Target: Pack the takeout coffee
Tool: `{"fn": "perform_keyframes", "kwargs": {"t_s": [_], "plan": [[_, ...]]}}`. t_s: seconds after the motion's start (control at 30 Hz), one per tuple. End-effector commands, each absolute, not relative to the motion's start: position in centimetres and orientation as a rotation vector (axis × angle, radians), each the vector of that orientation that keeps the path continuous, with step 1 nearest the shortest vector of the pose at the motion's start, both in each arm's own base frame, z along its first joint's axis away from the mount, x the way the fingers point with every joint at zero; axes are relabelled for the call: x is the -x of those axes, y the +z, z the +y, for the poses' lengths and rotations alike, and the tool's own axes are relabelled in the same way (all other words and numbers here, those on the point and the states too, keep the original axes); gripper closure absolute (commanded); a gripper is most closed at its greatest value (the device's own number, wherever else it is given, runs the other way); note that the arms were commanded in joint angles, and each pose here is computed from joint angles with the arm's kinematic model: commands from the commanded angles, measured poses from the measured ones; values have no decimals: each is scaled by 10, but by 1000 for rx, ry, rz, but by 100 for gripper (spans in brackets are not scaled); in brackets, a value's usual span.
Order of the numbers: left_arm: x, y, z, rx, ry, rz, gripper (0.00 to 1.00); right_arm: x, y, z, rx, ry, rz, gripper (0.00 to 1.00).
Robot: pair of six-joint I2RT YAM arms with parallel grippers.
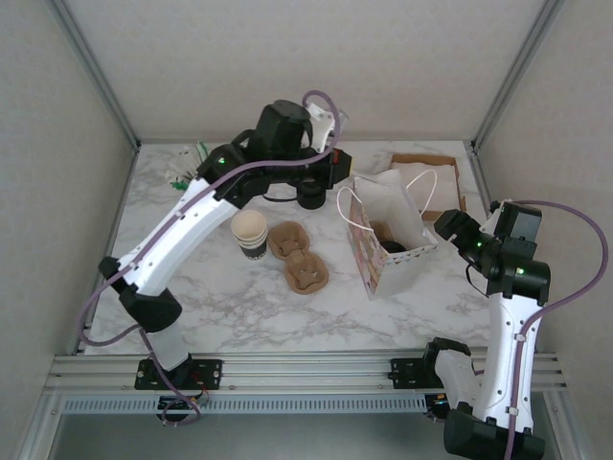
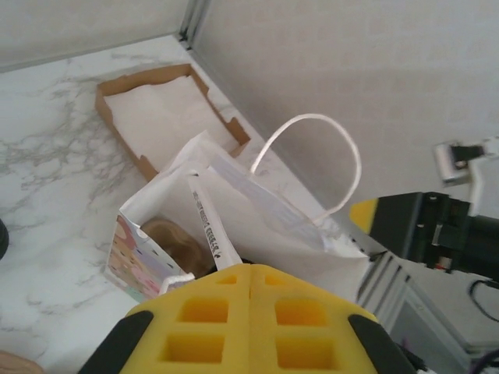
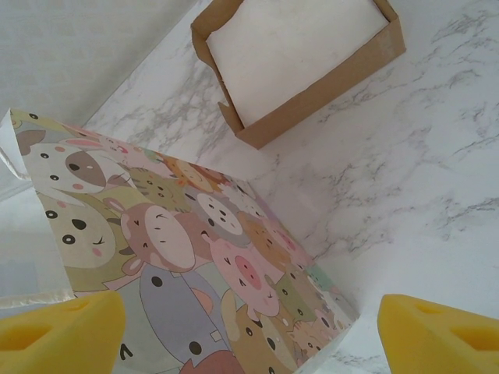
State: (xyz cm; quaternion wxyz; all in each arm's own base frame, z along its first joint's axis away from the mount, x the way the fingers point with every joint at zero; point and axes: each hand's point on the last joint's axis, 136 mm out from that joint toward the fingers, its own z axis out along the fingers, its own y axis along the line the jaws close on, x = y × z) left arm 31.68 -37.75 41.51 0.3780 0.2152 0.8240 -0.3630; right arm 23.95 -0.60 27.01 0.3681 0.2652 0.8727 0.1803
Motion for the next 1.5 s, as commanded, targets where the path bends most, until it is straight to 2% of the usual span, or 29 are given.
{"fn": "perform_keyframes", "kwargs": {"t_s": [0.0, 0.47, 0.63, 0.8, 0.93, 1.1, 1.23, 1.37, 1.47], "plan": [[-326, 404, -384, -565, -820, 2129, 100, -236, 270, -9, -695, 445, 2238, 15], [-373, 322, -436, -601, -672, 2228, 99, -246, 257, -12, -743, 448, 2275, 14], [-392, 304, -442, -570, -614, 2224, 87, -249, 252, -13, -749, 450, 2283, 14], [-402, 308, -444, -544, -620, 2196, 76, -252, 243, -14, -767, 456, 2291, 14], [-403, 320, -445, -530, -648, 2164, 56, -253, 239, -14, -780, 459, 2293, 15], [-399, 340, -444, -519, -687, 2120, 44, -254, 241, -16, -781, 446, 2291, 14], [-396, 354, -443, -510, -714, 2092, 29, -256, 243, -18, -784, 440, 2287, 14], [-395, 367, -437, -495, -715, 2068, 18, -256, 245, -19, -786, 430, 2284, 14], [-395, 372, -431, -482, -690, 2058, 16, -256, 244, -21, -795, 430, 2283, 14]]}}
